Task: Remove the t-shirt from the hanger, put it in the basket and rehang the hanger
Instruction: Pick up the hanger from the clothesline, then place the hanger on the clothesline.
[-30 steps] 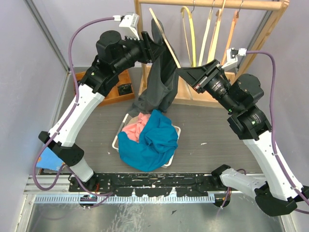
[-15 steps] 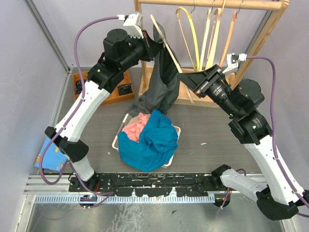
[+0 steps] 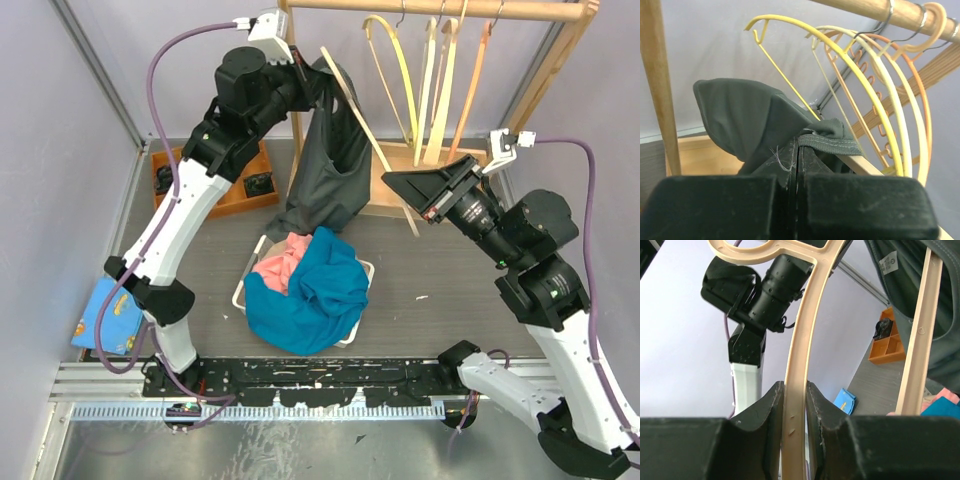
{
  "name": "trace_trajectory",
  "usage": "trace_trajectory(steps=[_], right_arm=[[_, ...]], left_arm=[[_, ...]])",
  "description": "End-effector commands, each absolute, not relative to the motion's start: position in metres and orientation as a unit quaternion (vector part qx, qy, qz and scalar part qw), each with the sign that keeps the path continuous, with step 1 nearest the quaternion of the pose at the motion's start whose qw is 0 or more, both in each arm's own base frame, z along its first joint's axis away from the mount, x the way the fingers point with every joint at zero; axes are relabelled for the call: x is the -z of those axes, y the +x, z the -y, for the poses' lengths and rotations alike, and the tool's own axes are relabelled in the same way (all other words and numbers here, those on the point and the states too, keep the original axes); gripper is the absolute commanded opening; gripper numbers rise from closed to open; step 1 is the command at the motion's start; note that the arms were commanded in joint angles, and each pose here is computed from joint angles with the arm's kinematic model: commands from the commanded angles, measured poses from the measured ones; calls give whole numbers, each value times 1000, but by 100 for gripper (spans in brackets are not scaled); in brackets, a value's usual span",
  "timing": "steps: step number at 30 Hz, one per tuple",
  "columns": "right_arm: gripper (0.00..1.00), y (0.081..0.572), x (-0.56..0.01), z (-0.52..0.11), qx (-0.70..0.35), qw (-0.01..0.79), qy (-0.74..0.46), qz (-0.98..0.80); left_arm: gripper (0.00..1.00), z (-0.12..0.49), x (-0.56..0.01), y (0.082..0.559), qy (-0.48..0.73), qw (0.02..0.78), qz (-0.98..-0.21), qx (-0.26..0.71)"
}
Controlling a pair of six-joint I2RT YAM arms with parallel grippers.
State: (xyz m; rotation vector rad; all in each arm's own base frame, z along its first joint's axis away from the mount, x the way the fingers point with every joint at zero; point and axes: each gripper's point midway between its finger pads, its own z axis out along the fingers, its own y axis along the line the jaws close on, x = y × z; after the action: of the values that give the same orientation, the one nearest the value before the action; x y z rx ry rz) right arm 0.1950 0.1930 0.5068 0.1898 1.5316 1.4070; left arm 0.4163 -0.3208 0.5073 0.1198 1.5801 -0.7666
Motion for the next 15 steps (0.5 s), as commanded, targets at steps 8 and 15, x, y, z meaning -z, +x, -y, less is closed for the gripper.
trace_trajectory(steps=[8, 15], right_arm=[[22, 142, -530, -171, -594, 525, 36, -608], [22, 122, -534, -161, -596, 524, 34, -608]], left_arm=[[0, 296, -491, 461, 2, 646, -702, 300], [0, 287, -487, 480, -11, 649, -704, 289]])
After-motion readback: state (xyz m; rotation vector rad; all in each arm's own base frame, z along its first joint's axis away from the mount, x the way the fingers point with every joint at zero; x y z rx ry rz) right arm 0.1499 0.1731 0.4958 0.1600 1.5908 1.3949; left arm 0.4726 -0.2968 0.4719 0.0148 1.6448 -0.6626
